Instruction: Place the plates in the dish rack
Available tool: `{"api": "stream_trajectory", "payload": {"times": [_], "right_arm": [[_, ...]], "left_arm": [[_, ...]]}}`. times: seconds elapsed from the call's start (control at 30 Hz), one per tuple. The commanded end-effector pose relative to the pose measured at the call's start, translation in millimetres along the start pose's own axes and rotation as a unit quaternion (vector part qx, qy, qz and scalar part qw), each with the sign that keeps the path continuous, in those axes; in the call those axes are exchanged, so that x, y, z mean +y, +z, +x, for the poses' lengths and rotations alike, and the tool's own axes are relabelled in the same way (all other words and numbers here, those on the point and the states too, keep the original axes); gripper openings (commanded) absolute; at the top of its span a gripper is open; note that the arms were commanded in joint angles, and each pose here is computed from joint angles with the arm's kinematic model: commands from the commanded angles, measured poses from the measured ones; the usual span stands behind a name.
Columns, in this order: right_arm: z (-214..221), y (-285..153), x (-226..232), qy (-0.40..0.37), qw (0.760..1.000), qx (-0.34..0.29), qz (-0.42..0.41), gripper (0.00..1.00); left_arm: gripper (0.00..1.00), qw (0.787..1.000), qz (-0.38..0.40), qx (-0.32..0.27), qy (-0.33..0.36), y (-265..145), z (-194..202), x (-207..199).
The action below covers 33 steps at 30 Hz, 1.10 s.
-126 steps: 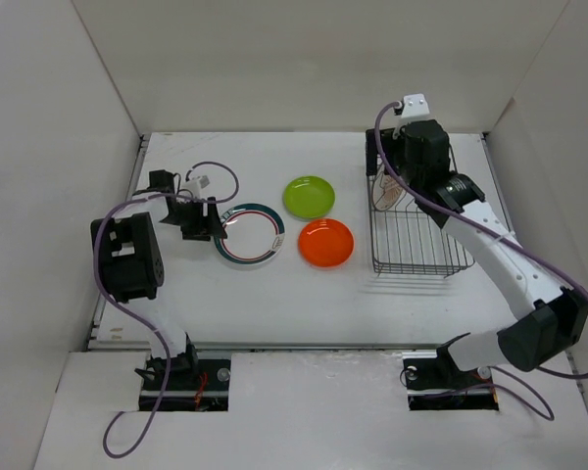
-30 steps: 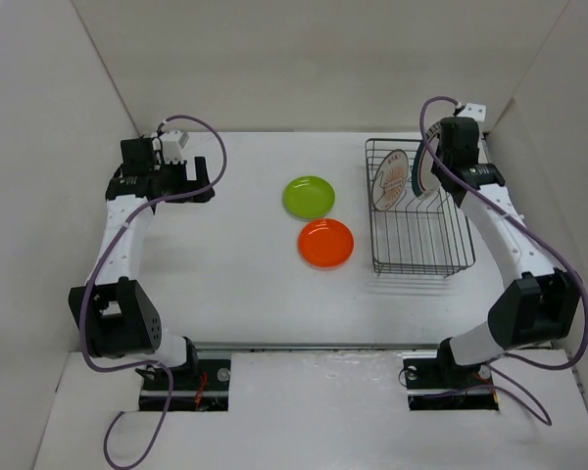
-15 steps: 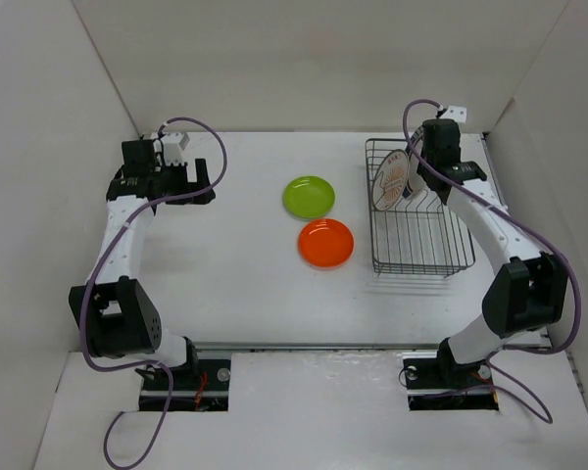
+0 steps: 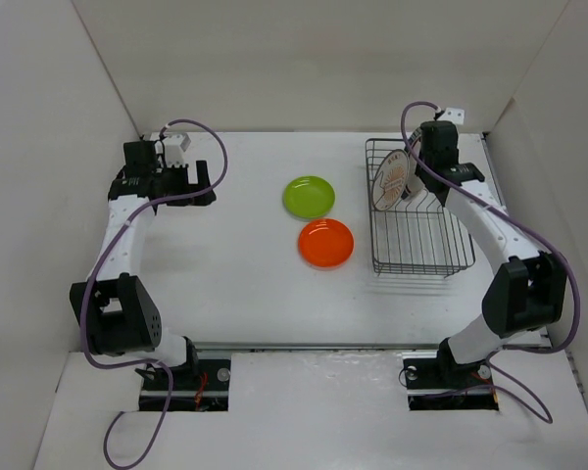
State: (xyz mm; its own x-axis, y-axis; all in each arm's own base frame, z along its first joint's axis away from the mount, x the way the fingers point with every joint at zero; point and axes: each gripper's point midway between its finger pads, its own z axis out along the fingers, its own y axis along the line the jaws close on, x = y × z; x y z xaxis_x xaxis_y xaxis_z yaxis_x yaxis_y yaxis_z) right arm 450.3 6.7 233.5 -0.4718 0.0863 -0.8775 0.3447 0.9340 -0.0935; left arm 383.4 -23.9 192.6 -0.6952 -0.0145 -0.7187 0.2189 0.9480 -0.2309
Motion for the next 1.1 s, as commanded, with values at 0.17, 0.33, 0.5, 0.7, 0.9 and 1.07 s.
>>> {"api": "stream_trajectory", "payload": {"times": [0.17, 0.33, 0.5, 0.7, 0.9, 1.07], "right_arm": [[-1.0, 4.1, 6.6, 0.005, 1.000, -0.014, 0.003, 0.17], [-0.9, 2.6, 9.3, 0.008, 1.000, -0.016, 0.003, 0.37], [-7.9, 0.2, 9.4, 0.011, 1.000, -0.020, 0.002, 0.47], [-24.4, -9.2, -4.0, 0.020, 0.999, -0.034, 0.021, 0.63], [-63.1, -43.6, -22.9, 0.046, 0.996, -0.076, 0.031, 0.81], [-86.7, -69.6, -40.0, 0.065, 0.992, -0.101, 0.035, 1.00]], "left_arm": [[1.00, 1.000, 0.011, -0.002, 0.007, 0.4, 1.9, -4.4], [1.00, 1.000, 0.011, -0.002, 0.007, 0.4, 1.9, -4.4], [1.00, 1.000, 0.011, -0.002, 0.007, 0.4, 1.9, -4.4], [1.00, 1.000, 0.011, 0.002, 0.005, 1.6, 5.6, -4.1], [1.00, 1.000, 0.016, 0.007, 0.007, 8.1, 7.4, -2.7], [1.00, 0.998, 0.057, 0.011, 0.037, 29.0, 1.7, -16.6]]}}
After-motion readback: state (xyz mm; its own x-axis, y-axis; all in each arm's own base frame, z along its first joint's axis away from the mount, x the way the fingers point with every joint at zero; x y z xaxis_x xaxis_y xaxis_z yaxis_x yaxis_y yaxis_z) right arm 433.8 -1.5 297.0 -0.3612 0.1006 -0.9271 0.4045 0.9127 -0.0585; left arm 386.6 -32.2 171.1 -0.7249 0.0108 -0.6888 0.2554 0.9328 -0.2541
